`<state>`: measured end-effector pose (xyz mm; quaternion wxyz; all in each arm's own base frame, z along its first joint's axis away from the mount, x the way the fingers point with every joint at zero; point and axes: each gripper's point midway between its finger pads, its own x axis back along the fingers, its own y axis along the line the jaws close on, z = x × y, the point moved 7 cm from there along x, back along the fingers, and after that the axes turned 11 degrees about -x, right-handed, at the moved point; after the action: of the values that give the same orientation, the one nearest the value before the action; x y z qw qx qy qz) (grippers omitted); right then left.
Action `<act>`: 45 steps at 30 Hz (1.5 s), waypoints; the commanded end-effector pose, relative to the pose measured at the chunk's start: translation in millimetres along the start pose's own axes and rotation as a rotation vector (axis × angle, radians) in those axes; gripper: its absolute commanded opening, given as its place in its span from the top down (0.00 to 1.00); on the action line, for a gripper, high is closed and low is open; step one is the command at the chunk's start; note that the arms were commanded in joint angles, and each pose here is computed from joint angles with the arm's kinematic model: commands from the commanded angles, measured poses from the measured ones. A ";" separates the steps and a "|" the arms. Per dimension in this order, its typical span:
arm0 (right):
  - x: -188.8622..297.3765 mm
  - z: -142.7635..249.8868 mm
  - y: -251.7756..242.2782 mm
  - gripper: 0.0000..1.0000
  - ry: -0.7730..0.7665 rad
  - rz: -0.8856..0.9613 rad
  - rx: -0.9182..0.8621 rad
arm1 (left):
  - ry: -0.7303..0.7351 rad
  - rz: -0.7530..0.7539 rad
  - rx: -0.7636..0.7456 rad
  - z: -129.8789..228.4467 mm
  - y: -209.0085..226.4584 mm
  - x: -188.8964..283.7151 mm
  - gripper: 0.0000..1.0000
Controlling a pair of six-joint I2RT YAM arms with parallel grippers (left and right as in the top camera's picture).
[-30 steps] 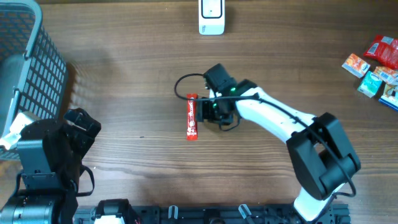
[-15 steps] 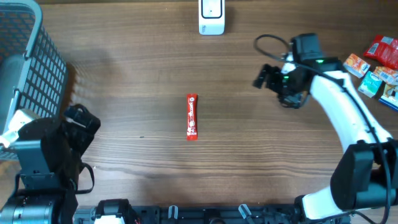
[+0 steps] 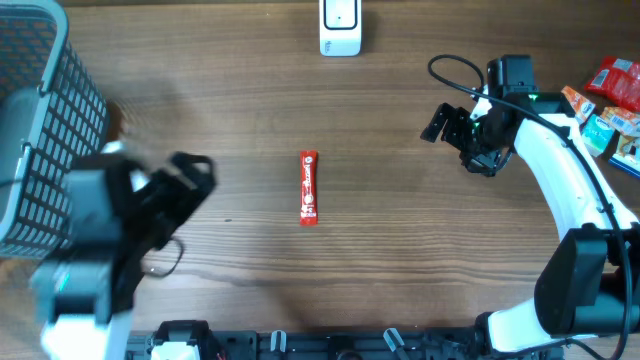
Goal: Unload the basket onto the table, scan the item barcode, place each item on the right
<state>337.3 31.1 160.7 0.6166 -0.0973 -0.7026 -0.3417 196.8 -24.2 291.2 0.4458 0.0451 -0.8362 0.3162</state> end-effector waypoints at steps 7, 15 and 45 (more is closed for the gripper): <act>2.7 -1.1 2.7 0.00 -0.010 -0.006 0.026 | 0.564 0.167 -0.251 85.1 -33.2 -157.8 0.07; 2.7 -1.0 2.6 0.00 -0.010 -0.005 0.026 | 0.652 0.064 -0.364 132.5 -35.8 -228.9 0.11; -7.6 7.8 1.9 0.00 0.023 0.010 0.037 | 0.521 0.033 -0.426 128.3 -39.7 -255.3 0.74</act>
<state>337.0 32.4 160.5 0.6175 -0.0960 -0.7026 -0.3403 275.9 -180.3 68.1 0.6344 -0.1518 -0.7414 0.1575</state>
